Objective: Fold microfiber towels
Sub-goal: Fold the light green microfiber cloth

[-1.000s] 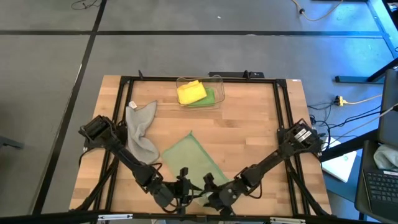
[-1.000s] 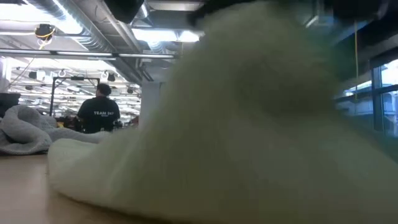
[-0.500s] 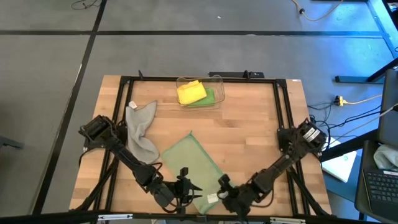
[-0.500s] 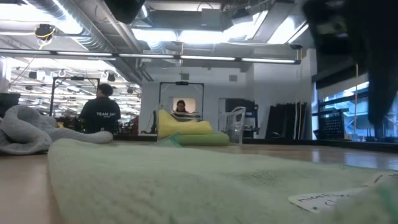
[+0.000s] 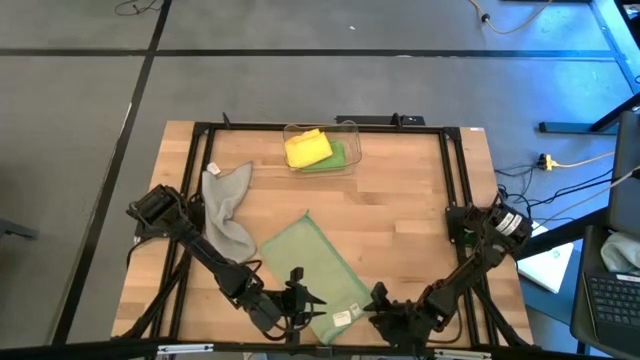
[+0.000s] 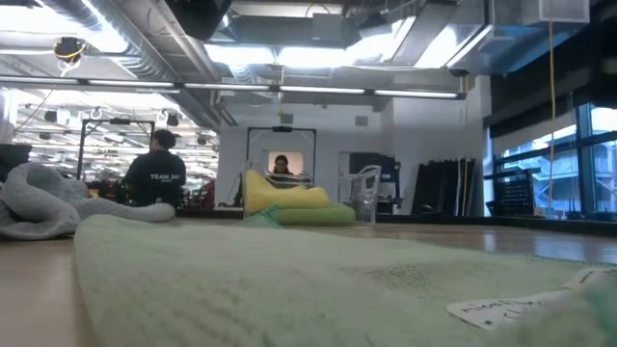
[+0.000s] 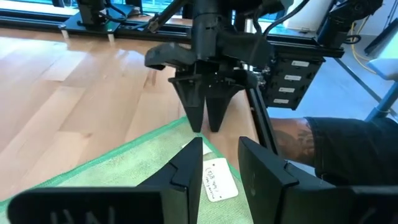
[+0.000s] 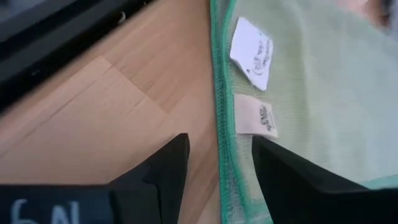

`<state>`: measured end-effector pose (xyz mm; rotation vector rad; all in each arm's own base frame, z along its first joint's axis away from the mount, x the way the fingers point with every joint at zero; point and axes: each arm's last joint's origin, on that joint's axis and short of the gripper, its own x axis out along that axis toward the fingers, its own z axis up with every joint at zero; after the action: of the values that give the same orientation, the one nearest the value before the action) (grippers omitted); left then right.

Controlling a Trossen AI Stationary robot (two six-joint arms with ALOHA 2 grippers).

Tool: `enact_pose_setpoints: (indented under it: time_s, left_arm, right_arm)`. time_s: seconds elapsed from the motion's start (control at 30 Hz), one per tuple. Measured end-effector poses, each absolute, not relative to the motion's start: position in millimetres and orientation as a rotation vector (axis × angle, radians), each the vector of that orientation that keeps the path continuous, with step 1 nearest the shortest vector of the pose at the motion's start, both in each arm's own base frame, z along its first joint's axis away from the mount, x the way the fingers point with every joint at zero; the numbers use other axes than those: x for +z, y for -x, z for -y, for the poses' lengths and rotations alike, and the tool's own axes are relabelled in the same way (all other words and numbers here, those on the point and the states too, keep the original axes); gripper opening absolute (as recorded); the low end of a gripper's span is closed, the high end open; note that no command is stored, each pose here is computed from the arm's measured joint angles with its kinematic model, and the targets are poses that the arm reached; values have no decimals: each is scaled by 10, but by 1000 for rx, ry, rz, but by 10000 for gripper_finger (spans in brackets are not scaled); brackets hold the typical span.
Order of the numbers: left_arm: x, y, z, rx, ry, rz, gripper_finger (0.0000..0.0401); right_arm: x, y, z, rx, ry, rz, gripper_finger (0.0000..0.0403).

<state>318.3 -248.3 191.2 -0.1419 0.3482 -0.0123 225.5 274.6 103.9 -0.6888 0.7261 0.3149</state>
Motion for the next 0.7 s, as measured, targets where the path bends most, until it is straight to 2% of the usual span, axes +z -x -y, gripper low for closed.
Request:
enact_pose_setpoints:
  time_s: [0.23,0.7]
  left_arm:
    - [1910,-3216,2438,2,143,-348,94]
    - [1907,-3238,2410,6,145,-349,94]
  right_arm:
    - [894,-2136,-2785,259,748,-685,182]
    - [839,-2301,-2584,223,835,-721,182]
